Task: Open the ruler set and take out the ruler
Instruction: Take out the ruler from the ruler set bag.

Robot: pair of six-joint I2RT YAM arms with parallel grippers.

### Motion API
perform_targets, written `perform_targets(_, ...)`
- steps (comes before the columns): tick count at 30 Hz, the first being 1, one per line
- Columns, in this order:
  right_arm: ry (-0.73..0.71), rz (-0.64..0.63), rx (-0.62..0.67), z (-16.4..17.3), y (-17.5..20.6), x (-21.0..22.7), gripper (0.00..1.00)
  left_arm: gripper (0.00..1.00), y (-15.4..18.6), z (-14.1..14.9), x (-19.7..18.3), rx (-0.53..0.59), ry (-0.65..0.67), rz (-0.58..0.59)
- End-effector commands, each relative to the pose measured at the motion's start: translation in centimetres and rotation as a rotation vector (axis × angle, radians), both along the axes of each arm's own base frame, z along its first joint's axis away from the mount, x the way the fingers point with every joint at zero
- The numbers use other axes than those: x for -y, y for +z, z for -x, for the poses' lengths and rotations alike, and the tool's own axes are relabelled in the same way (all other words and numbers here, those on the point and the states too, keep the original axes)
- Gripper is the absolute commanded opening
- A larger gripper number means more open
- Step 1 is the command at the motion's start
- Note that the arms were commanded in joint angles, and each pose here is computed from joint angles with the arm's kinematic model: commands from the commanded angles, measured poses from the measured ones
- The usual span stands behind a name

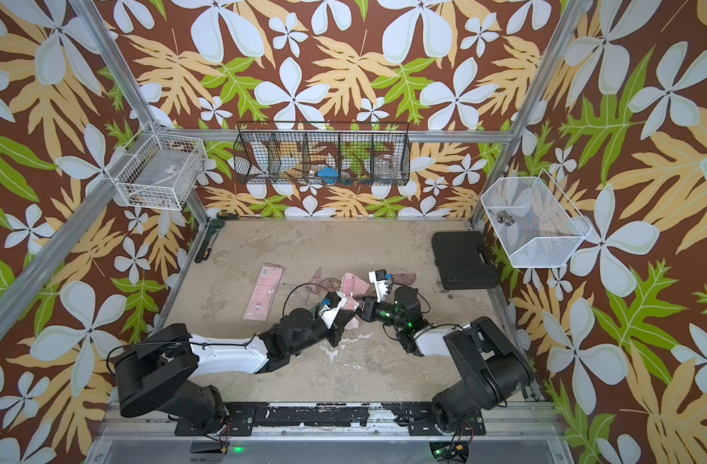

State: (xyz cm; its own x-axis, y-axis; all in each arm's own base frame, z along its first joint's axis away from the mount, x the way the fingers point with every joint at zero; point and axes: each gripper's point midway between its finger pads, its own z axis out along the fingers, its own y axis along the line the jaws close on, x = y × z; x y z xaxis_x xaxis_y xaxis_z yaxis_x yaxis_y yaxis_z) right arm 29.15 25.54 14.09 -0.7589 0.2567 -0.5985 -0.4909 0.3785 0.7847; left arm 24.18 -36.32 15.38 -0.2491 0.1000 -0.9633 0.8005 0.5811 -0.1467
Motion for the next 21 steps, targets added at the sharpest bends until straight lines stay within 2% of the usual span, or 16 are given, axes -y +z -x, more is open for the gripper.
perform_targets(1,0.030,-0.033,0.085,0.4,2.1,-0.5,0.12,0.00,1.5,1.6,1.3,0.018,-0.111,0.062)
perform_targets(8,-0.003,0.000,0.090,0.1,2.3,0.2,0.00,0.00,1.1,0.3,0.2,0.032,-0.022,0.028)
perform_targets(16,-0.015,0.078,0.106,0.1,1.9,1.4,0.00,0.00,0.7,-1.8,-2.0,0.041,0.150,-0.014)
perform_targets(21,-0.007,0.104,0.102,0.6,1.2,1.6,0.00,0.00,1.2,-2.0,-2.2,0.055,0.164,-0.011)
